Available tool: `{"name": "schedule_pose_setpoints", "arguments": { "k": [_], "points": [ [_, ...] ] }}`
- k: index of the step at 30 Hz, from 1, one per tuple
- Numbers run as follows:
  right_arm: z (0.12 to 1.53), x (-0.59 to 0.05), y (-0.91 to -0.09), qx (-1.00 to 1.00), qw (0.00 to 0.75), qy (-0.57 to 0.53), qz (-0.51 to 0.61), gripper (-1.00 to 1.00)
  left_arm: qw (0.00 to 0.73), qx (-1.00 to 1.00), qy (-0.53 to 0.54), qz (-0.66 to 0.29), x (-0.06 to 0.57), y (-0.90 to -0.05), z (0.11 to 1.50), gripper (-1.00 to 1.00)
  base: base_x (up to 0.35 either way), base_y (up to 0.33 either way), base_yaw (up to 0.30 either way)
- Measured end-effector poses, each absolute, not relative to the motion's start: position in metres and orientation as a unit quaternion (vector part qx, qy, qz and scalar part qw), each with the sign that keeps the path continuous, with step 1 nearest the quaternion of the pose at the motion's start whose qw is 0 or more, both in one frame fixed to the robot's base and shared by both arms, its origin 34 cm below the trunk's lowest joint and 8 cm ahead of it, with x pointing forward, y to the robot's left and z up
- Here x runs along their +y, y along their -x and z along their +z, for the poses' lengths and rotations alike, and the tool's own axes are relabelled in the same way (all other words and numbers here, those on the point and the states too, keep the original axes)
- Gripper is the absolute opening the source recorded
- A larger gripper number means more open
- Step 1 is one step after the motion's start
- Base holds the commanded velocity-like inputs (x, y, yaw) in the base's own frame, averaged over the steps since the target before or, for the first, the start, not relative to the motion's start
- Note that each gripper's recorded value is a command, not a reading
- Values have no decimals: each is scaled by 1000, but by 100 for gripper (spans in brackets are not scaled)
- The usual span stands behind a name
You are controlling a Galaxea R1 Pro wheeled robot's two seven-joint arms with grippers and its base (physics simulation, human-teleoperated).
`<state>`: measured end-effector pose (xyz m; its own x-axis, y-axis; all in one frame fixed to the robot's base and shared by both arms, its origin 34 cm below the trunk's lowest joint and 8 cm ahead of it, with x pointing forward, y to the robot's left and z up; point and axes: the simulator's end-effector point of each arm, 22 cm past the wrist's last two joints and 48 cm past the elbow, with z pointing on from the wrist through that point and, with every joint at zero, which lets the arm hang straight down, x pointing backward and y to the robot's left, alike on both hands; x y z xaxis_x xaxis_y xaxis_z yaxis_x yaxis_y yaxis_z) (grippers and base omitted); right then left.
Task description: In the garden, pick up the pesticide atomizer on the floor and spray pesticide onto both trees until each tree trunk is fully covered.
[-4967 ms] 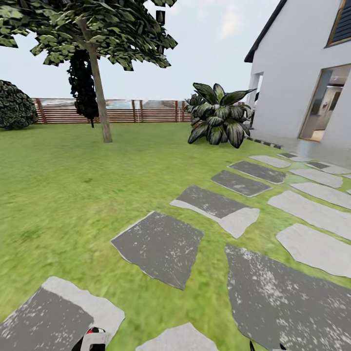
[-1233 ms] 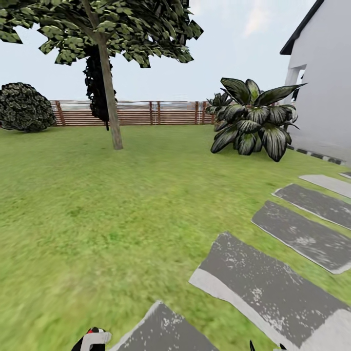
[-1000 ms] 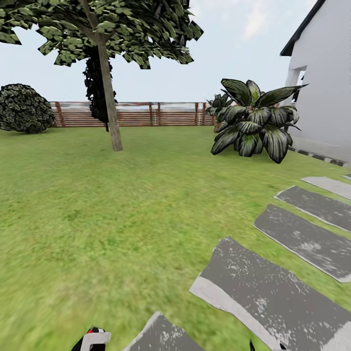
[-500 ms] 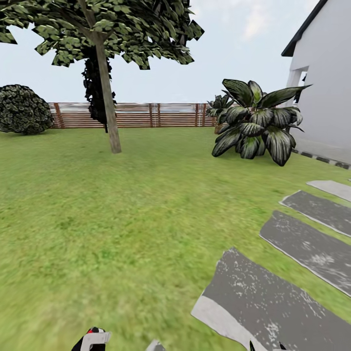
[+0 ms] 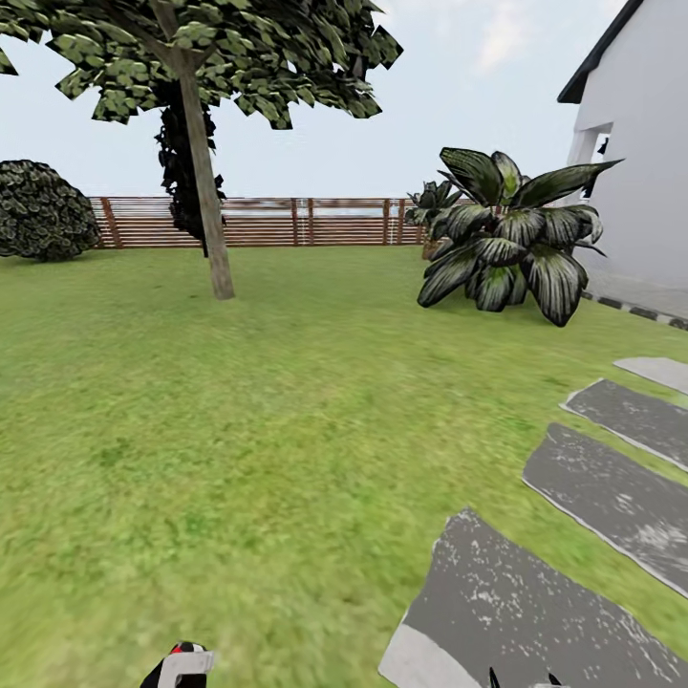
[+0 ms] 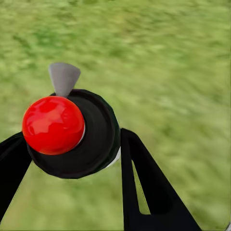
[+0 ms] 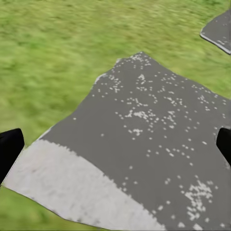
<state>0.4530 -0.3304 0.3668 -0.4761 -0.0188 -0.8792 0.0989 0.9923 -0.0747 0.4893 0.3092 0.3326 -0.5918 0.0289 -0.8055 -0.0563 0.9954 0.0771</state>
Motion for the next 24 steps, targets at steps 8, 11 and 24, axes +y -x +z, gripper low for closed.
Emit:
{"name": "schedule_pose_setpoints", "arguments": {
  "k": [8,11,24],
  "points": [
    [367,-330,-453,857,511,-24,-57,100,452,891,8,47,309,-489,333,-100,340,0,0],
    [367,-330,-453,857,511,-24,-57,100,452,891,8,47,309,-489,333,-100,340,0,0],
    [367,-330,-453,857,511,-24,-57,100,452,891,8,47,309,-489,333,-100,340,0,98]
  ]
}}
